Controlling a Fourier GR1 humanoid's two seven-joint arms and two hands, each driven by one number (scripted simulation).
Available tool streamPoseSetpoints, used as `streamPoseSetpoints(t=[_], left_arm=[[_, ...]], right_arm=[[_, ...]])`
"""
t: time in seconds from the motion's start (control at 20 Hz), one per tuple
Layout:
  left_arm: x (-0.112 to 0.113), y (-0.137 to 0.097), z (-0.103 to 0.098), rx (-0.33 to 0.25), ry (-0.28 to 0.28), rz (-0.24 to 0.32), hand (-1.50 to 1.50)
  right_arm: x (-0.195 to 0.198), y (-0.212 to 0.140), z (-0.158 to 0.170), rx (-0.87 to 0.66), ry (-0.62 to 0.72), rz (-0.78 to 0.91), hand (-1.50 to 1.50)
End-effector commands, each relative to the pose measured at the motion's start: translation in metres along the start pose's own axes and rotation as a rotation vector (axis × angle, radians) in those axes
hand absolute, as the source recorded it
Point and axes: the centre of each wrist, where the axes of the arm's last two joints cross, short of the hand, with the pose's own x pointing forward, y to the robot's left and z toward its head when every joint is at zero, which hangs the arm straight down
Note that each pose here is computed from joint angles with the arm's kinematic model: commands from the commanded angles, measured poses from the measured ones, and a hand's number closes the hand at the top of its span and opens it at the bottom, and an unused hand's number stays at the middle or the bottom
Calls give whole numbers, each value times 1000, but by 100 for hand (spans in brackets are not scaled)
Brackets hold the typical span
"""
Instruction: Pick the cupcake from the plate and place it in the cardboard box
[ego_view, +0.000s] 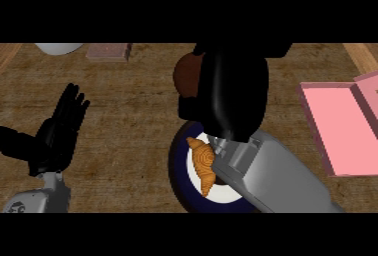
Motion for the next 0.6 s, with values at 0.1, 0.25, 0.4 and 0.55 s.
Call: streamPoseSetpoints(t=[0.1,0.25,0.4,0.55], left_arm=[[-4,10,4,1,2,-6,0],[-2,-19,5,-11,2,-5,0],[-9,-7,12,-14,-13,-1,0],[5,-16,12,-34,-22,-1,0]], right_arm=[[-35,-41,-35,-53,226,9,150],[-71,-36,-49,-44,270,48,150],[-103,-40,-56,-73,291,47,150],[-111,-27,-67,-135,318,140,150]])
